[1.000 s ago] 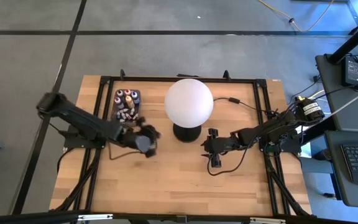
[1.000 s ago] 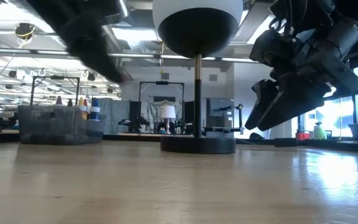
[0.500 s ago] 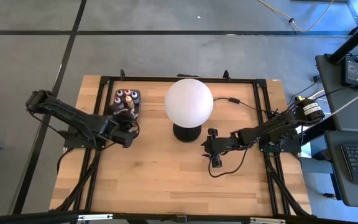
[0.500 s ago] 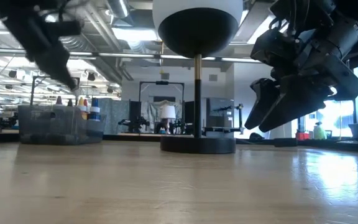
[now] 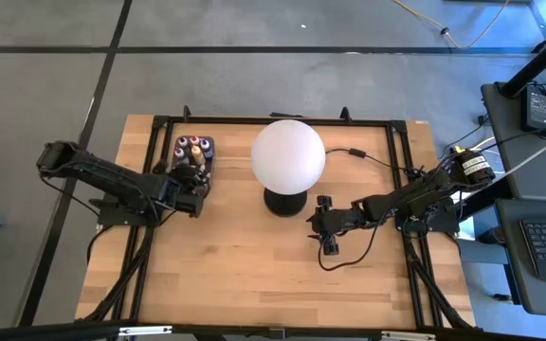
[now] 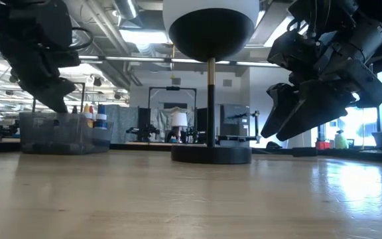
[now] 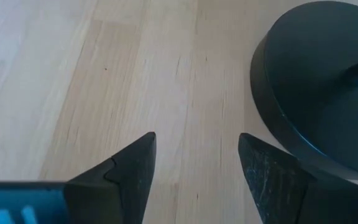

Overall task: Pick & Place food coloring
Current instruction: Put the small red food coloring bottle into the black container, then return to Home Position

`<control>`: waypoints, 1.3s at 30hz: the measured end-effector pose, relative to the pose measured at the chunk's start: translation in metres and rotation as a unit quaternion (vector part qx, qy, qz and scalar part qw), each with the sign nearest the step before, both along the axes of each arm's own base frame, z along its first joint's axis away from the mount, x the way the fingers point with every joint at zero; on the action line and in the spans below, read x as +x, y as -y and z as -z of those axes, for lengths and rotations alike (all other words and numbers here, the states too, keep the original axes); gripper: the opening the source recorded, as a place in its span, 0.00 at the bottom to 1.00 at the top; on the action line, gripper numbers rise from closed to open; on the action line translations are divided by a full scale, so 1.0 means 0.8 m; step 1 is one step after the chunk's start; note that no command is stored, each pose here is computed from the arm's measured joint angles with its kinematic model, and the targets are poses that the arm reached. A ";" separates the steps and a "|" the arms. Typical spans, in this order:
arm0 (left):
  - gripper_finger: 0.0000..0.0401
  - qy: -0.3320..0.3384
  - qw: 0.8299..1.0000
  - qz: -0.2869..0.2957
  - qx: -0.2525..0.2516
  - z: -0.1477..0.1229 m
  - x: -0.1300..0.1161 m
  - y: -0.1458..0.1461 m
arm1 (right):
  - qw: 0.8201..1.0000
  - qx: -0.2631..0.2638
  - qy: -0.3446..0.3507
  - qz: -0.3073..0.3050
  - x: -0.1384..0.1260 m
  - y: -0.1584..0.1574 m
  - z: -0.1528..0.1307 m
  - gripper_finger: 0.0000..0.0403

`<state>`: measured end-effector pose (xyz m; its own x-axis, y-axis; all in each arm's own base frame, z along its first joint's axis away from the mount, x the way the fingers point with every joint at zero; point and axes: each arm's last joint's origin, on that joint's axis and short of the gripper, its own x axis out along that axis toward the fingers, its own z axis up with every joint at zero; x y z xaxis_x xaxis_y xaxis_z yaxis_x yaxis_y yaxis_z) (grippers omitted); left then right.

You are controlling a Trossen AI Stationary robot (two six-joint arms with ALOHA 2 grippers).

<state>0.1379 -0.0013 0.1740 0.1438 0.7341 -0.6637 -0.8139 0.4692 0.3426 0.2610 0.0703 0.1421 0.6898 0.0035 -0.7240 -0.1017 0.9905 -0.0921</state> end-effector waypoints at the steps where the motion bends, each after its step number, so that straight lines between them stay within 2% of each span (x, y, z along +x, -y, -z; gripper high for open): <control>1: 0.23 0.005 1.000 0.000 -0.001 0.000 0.001 0.000 | 1.000 0.000 0.000 0.000 0.000 0.000 0.000 0.57; 5: 0.23 0.012 1.000 0.003 -0.004 0.000 0.004 0.000 | 1.000 0.000 0.000 0.000 0.000 0.000 0.000 0.57; 8: 0.24 0.014 0.999 0.010 -0.027 0.001 0.006 0.001 | 1.000 0.000 0.000 0.000 0.000 0.000 0.000 0.57; 11: 0.27 0.009 0.999 0.015 -0.044 0.002 0.007 0.002 | 1.000 0.000 0.000 0.000 0.000 0.000 0.000 0.57; 19: 0.37 0.011 0.999 0.008 -0.045 -0.005 0.008 0.002 | 1.000 -0.003 -0.005 -0.002 -0.001 0.000 0.000 0.57; 22: 0.39 0.060 0.997 0.018 -0.050 -0.032 0.018 0.006 | 1.000 0.019 -0.010 0.000 -0.008 0.001 -0.010 0.57; 24: 0.40 0.110 0.990 0.055 -0.068 -0.053 0.028 0.013 | 0.999 0.045 -0.007 -0.018 -0.014 0.002 -0.023 0.57; 27: 0.40 0.197 0.961 0.166 -0.102 -0.072 0.049 0.028 | 0.996 0.071 0.029 -0.037 -0.026 0.006 -0.049 0.57; 29: 0.39 0.242 0.925 0.275 -0.103 -0.077 0.063 0.044 | 0.995 0.072 0.059 -0.038 -0.037 0.013 -0.061 0.57; 31: 0.39 0.273 0.879 0.383 -0.078 -0.075 0.070 0.059 | 0.993 0.072 0.088 -0.032 -0.051 0.021 -0.068 0.57; 33: 0.39 0.268 0.842 0.467 -0.024 -0.073 0.071 0.068 | 0.991 0.065 0.116 -0.015 -0.068 0.030 -0.069 0.57; 35: 0.39 0.222 0.824 0.521 0.012 -0.068 0.067 0.072 | 0.989 0.033 0.147 0.008 -0.084 0.041 -0.069 0.57; 37: 0.39 0.218 0.808 0.547 -0.014 -0.059 0.064 0.079 | 0.985 -0.020 0.167 0.037 -0.098 0.050 -0.067 0.57; 38: 0.40 0.212 0.805 0.554 -0.018 -0.055 0.063 0.080 | 0.983 -0.034 0.173 0.058 -0.103 0.054 -0.065 0.57; 39: 0.40 0.212 0.810 0.546 -0.020 -0.052 0.063 0.077 | 0.980 -0.041 0.178 0.078 -0.108 0.058 -0.063 0.57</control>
<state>0.1883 -0.0632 0.2152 0.9143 -0.0056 -0.4050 0.0542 0.9926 0.1085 0.1749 0.0242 0.1924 0.8862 -0.1692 -0.4314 0.1025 0.9795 -0.1735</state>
